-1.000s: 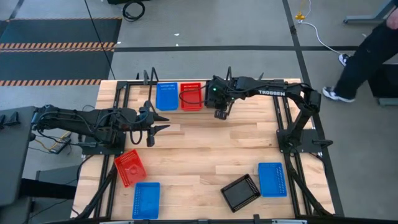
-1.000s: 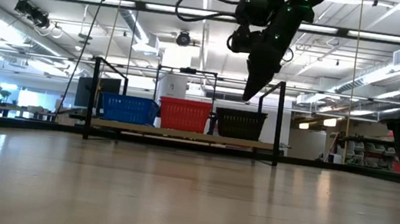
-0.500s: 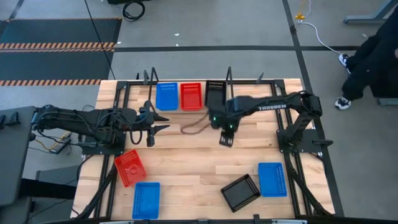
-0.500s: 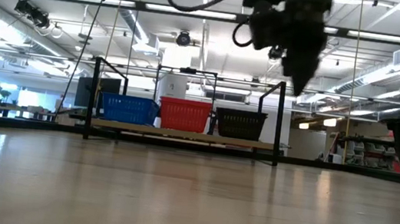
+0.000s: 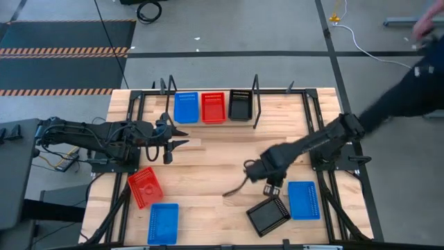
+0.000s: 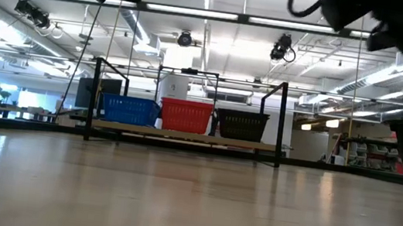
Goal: Stack baskets on shelf by color
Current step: Stack the right blue basket on top of the blue basket on the shelf
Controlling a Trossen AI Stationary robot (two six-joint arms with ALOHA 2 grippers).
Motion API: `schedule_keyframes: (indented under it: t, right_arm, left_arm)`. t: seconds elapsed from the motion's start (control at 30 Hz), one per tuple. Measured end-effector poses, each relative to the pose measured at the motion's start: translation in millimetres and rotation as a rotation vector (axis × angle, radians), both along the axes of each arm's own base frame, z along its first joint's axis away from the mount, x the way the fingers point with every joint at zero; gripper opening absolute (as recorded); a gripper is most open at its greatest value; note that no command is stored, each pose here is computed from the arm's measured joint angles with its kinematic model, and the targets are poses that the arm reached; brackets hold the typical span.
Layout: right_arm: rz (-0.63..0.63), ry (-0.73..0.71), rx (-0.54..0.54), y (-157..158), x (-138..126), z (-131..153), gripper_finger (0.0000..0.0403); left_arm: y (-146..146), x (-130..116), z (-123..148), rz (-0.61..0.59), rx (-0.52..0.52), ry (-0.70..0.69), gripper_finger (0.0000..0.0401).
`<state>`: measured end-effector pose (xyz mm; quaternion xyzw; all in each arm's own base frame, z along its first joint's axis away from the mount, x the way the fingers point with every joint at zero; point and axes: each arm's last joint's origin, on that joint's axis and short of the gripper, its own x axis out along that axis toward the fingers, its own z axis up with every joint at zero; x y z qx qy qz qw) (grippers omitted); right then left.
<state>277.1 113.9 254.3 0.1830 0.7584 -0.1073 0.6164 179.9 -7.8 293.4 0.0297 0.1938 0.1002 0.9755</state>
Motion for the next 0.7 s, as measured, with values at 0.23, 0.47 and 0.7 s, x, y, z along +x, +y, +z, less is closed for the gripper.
schedule_keyframes:
  t: [0.23, 0.47, 0.7]
  right_arm:
    - [-0.111, 0.058, -0.125, 36, -30, 6, 0.0096]
    - [-0.121, -0.031, -0.079, 81, -55, 11, 0.0096]
    - [-0.015, -0.13, 0.005, 125, -78, 8, 0.0098]
  left_arm:
    - [0, 0, 0, 0.0, 0.0, -0.001, 0.0117]
    - [0, 0, 0, 0.002, -0.006, -0.002, 0.0117]
    - [0, 0, 0, 0.005, -0.013, -0.007, 0.0117]
